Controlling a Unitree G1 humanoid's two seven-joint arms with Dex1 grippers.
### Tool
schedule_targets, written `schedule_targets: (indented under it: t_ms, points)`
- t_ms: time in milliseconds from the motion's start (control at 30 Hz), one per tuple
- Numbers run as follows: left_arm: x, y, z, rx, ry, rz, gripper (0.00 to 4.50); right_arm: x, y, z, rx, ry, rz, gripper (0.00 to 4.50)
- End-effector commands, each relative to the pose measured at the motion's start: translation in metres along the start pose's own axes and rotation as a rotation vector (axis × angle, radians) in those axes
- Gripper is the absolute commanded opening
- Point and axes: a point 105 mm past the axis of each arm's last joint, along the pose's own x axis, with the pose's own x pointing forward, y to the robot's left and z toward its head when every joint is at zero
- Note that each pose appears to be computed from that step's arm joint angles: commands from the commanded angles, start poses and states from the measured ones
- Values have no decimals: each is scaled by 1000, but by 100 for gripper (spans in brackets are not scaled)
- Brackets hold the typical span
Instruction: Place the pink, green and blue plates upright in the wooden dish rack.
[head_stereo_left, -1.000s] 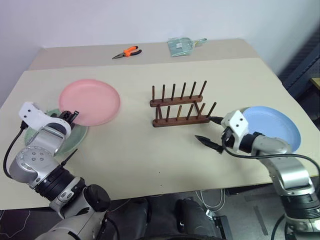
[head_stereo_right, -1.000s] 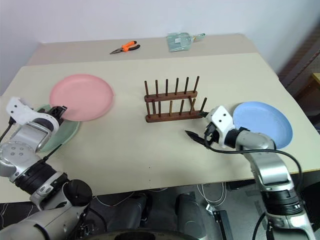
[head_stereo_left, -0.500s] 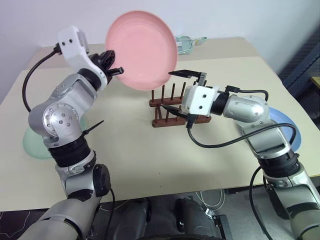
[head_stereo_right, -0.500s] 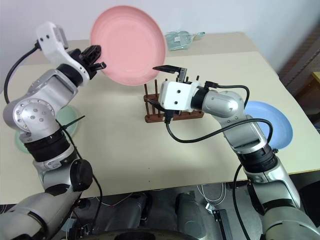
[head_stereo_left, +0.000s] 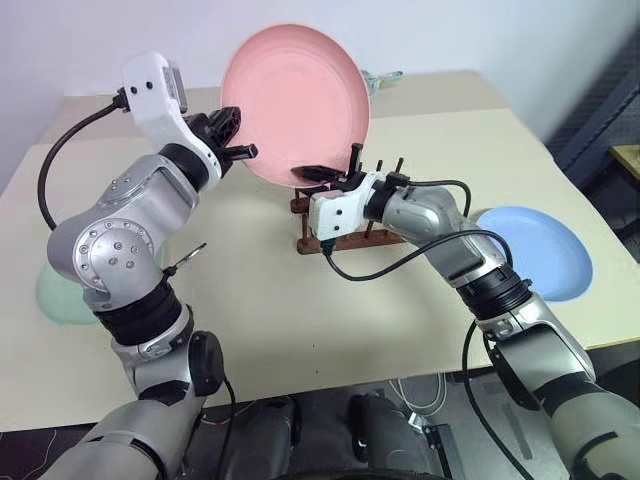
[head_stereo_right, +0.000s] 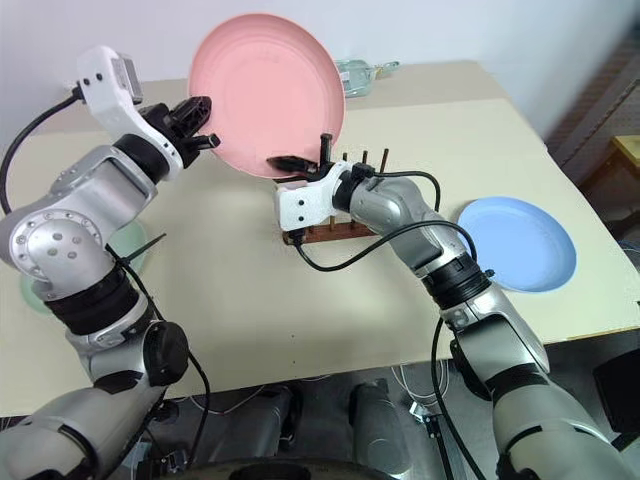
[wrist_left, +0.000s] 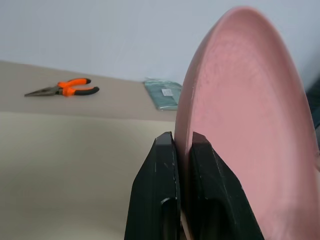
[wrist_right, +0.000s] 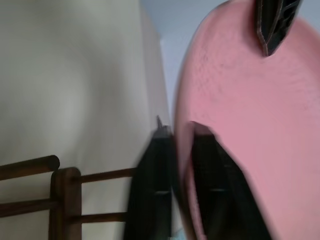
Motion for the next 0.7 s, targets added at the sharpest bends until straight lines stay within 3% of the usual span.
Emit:
schedule_targets:
  t_ms: [33,233,367,433,500,700]
  points:
    - [-6,-11,10,-38,-58,-55,153,3,-17,6,-26,-29,-61,0]
    - [-10,10,40,-115,-228,35,445,-8,-20,-6,-37,11,-76,0]
    - [-20,43,57,-2,-306,159,445,-36,-31,-28,92,72,-138,0]
    - [-28,62,49,287,-234,209,445,-55,-41,-33,276,54,-194,0]
    - [-35,68,31,431,-153,149,445,-74,-56,-36,552,6,-271,0]
    - [-52,43,-30,499,25,-192,445,-114,-78,-21,1202,-275,-276,0]
